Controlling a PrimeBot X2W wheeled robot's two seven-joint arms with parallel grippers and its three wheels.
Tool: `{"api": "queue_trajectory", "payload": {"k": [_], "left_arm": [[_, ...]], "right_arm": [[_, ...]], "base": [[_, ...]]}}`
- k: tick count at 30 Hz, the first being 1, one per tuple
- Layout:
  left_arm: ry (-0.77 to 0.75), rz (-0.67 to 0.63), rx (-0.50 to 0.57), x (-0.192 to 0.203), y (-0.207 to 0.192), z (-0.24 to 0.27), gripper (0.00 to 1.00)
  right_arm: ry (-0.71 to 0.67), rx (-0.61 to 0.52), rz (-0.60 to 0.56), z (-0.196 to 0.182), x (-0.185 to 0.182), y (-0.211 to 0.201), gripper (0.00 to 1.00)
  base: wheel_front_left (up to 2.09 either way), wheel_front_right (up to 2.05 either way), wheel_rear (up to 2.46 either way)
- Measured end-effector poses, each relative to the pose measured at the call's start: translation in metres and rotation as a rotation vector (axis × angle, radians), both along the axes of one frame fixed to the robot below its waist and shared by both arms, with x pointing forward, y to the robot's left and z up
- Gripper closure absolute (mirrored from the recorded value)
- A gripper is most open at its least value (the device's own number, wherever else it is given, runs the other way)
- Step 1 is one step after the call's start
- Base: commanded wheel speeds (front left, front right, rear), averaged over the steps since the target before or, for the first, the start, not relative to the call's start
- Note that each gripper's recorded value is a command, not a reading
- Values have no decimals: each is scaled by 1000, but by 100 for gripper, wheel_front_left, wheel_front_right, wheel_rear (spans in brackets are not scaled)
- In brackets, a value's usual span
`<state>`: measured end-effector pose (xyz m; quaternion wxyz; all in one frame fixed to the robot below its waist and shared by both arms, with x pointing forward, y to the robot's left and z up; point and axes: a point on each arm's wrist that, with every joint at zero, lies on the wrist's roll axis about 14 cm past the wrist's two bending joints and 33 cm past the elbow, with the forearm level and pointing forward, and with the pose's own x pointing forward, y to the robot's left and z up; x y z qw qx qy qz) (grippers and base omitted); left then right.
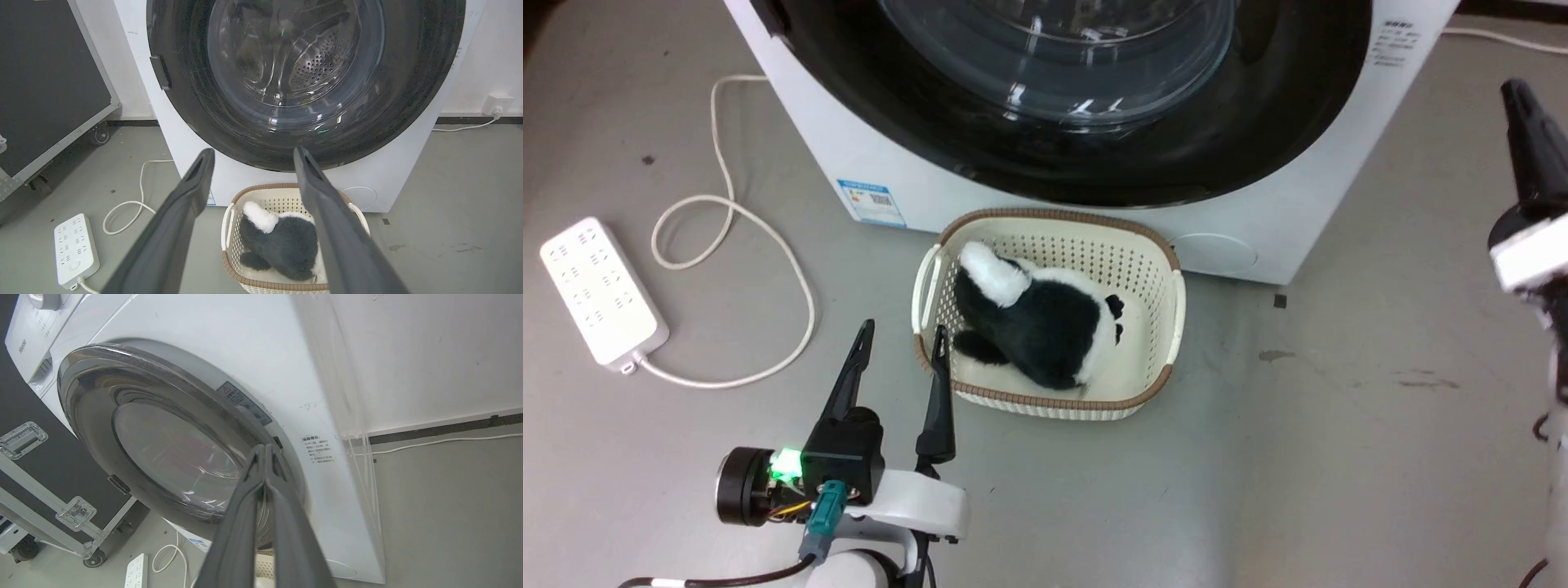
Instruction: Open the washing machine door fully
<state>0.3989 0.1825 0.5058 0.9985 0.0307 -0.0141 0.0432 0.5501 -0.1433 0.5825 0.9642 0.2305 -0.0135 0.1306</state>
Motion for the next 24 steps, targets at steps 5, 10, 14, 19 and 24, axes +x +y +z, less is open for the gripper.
{"api": "queue_trajectory", "payload": {"k": [5, 10, 14, 19, 24], "left_arm": [[2, 6, 5, 2, 0, -3, 0], [-2, 19, 14, 7, 3, -5, 0], [0, 18, 18, 10, 1, -7, 0], [0, 29, 19, 11, 3, -9, 0], [5, 48, 22, 11, 7, -12, 0]], "right_arm": [[88, 79, 44, -10, 22, 8, 100], [151, 164, 80, -14, 43, 14, 100], [222, 224, 131, -24, 56, 26, 100], [316, 290, 171, -38, 72, 34, 100], [415, 331, 200, -55, 85, 35, 100]], "base": [[0, 0, 0], [0, 0, 0], [0, 0, 0], [0, 0, 0], [0, 0, 0]]}}
